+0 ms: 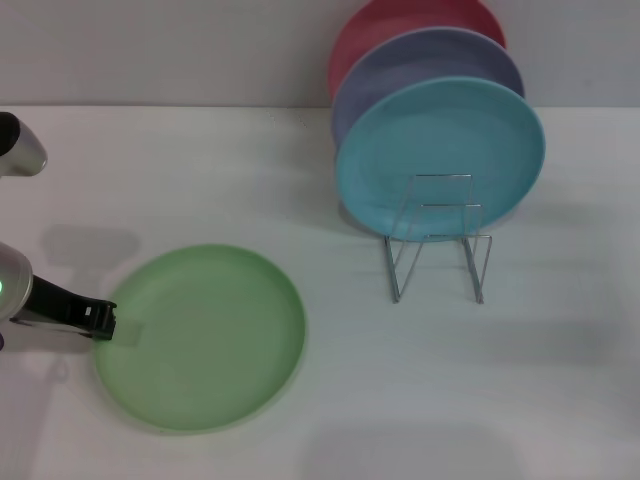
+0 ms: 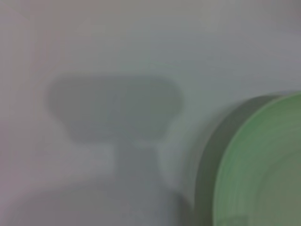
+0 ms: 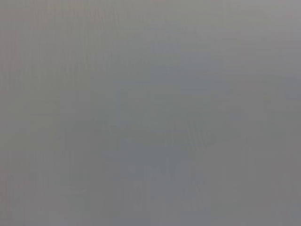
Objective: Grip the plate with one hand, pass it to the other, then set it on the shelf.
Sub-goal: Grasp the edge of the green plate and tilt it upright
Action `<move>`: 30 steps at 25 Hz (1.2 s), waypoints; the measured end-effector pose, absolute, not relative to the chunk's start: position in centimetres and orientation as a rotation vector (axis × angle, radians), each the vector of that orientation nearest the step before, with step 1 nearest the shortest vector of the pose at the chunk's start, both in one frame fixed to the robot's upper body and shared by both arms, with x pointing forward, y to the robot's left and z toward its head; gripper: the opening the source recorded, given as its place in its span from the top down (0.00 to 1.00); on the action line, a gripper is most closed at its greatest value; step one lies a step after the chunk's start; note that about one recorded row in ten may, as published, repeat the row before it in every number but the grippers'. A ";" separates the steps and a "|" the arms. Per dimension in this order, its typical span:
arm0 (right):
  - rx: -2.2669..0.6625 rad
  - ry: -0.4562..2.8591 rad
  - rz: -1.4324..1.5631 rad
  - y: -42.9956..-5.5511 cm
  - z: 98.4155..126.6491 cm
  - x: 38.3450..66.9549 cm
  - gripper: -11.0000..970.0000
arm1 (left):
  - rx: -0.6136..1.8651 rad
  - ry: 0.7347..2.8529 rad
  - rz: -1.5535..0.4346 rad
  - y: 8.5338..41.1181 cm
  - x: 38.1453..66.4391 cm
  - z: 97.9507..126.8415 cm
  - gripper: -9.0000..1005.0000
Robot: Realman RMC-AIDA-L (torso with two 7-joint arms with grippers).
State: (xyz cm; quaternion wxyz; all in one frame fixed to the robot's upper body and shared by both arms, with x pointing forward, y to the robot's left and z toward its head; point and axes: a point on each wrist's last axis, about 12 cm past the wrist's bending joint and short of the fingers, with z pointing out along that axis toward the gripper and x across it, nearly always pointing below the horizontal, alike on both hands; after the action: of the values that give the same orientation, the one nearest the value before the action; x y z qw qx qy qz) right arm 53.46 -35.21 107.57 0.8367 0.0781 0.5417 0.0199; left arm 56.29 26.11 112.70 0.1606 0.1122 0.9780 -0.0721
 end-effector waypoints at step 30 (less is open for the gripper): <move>0.170 1.152 0.046 -35.1 107.5 53.5 0.23 | 0.301 2.679 -0.346 28.7 57.1 114.4 0.95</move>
State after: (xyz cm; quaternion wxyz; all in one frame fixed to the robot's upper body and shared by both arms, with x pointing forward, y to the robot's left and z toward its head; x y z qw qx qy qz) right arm 53.51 -35.13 107.48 0.8349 0.0802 0.5441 0.0216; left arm 57.06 28.65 114.39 0.2102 0.1083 0.9636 -0.1244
